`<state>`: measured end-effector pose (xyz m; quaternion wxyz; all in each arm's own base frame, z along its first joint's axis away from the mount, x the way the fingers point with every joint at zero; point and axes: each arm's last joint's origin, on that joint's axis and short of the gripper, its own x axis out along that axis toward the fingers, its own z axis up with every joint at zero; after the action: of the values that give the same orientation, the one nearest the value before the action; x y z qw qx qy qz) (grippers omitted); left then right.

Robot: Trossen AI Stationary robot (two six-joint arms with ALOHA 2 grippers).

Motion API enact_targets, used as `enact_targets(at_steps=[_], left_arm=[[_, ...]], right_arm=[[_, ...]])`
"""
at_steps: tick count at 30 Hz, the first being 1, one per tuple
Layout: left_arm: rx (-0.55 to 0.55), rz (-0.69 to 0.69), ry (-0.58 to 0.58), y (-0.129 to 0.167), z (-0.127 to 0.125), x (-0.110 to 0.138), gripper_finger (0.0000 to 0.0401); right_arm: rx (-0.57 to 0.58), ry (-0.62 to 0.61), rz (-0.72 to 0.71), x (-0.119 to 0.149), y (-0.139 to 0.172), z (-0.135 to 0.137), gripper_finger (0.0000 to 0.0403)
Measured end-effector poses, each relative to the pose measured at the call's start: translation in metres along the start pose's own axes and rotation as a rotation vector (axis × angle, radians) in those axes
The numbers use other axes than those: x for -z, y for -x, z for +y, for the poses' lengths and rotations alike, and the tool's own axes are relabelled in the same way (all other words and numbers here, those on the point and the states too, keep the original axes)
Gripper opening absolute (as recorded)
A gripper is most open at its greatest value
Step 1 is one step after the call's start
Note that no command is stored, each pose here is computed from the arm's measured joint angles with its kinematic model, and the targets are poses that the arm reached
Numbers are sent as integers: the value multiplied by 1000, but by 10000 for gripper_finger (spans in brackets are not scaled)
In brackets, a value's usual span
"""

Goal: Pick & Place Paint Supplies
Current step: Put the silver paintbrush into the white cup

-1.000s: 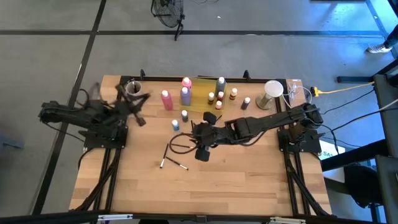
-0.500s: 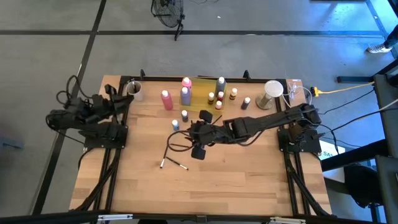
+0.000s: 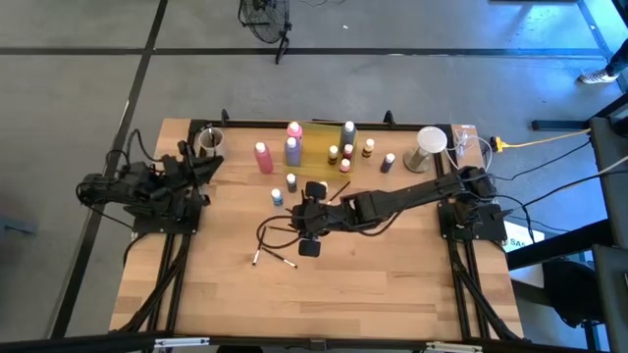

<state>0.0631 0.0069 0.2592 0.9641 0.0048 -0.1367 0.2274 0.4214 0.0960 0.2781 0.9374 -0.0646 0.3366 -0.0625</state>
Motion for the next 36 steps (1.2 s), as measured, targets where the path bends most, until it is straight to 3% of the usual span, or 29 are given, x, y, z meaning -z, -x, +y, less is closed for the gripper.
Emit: enact_targets(at_steps=[3, 6, 8, 10, 12, 14, 21, 36], left_arm=[[-23, -96, -27, 1, 2, -11, 9], [-130, -175, -56, 2, 7, -22, 9], [-203, -158, -107, 3, 9, -23, 9], [-342, -41, -117, 3, 12, -13, 9], [-385, 22, -98, 1, 10, 2, 9], [-358, 9, -81, -1, 7, 13, 9], [-453, -153, -53, 1, 10, 34, 9], [-730, 5, -114, -4, 24, 63, 10]], right_arm=[[-14, 1, 4, 0, 0, 0, 158], [-11, -3, 0, 0, -1, -1, 158], [-8, -4, 2, 0, -1, -2, 158], [-5, -9, 1, 0, -2, -4, 158], [-3, -12, -1, -1, -2, -6, 158], [-1, -15, -1, -1, -2, -7, 158], [-2, -22, -9, -2, -3, -8, 158], [17, -19, -4, -3, -7, -20, 158]])
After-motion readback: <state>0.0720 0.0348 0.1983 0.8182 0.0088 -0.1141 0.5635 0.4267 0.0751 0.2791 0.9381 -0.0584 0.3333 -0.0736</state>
